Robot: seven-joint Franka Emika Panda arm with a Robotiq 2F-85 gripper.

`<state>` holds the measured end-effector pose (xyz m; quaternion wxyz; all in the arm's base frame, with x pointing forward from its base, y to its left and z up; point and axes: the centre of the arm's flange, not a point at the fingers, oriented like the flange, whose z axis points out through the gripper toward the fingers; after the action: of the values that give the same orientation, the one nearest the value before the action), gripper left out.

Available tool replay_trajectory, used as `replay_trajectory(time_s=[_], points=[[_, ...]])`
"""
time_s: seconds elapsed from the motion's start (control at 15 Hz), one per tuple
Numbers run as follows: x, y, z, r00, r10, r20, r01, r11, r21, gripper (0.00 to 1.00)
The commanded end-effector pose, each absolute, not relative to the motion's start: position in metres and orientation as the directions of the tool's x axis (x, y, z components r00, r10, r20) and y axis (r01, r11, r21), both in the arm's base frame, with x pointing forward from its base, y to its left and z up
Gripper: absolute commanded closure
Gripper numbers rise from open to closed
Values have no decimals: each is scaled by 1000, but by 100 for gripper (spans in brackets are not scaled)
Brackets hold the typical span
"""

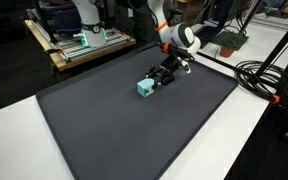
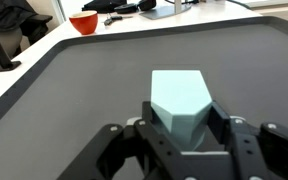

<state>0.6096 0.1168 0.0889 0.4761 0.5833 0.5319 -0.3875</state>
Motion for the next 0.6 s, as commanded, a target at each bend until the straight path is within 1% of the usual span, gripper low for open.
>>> replay_trajectory(time_s=[0.0,0.13,0.2,0.33,0.53], points=[[610,117,89,134,252,-959,990,19,143,44],[610,117,89,134,252,-959,990,19,143,44],[610,117,89,134,252,-959,990,19,143,69],[614,116,83,153,265,-952,987,15,162,69],[619,115,70,139,266,-954,989,20,149,69]])
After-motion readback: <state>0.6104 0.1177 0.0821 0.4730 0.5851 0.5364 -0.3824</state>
